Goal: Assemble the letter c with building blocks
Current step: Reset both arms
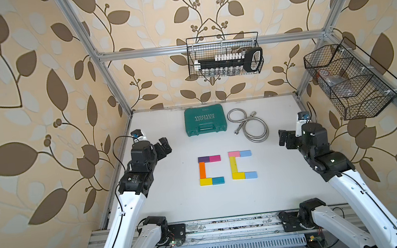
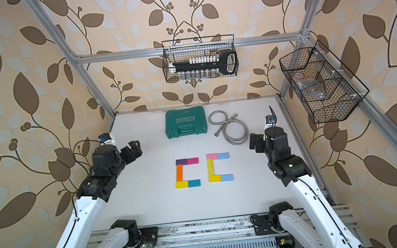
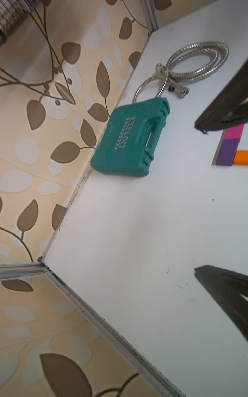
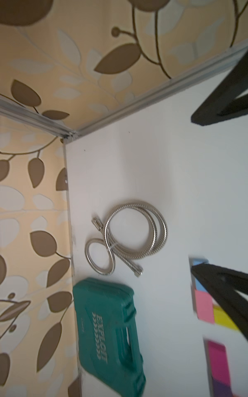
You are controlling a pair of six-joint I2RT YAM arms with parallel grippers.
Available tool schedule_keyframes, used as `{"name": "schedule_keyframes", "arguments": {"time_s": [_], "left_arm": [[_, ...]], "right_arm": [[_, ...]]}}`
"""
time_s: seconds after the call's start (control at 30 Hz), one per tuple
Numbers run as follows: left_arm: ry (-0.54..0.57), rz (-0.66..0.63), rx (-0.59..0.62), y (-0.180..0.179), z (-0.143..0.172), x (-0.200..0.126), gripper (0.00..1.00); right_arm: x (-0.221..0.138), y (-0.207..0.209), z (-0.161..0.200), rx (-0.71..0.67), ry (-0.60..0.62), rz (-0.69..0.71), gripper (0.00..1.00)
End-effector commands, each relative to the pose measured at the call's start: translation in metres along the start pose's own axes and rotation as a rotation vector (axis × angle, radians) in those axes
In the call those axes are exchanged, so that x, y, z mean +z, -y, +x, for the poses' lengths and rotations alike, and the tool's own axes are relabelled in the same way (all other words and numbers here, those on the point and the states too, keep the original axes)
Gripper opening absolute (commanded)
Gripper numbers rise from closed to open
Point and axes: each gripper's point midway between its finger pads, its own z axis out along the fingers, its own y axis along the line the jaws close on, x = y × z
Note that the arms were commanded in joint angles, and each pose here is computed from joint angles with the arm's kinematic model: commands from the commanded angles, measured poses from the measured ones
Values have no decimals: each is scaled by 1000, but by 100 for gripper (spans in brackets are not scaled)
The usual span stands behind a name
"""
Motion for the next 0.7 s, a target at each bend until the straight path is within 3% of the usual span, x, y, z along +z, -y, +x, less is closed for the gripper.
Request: {"name": "schedule_keyframes", "arguments": {"time_s": [0.0, 0.2, 0.37, 0.5, 0.6, 0.67], "left_arm": [[184, -14, 85, -10, -10, 5, 99], [196, -43, 201, -23, 21, 40, 99], [187, -23, 331, -19, 37, 79, 99], [155, -14, 357, -25, 64, 100, 99], [144, 17, 362, -20, 71, 112, 99], [122, 45, 385, -18, 82, 123, 99]], "right_arm": [[12, 34, -16, -24, 154, 179, 99], [56, 22, 16, 91, 170, 88, 99], [105, -9, 42, 32, 163, -30, 99], [127, -27, 66, -22, 143, -106, 99], [134, -38, 81, -38, 203, -165, 99], [141, -46, 84, -69, 115, -198, 99]]}}
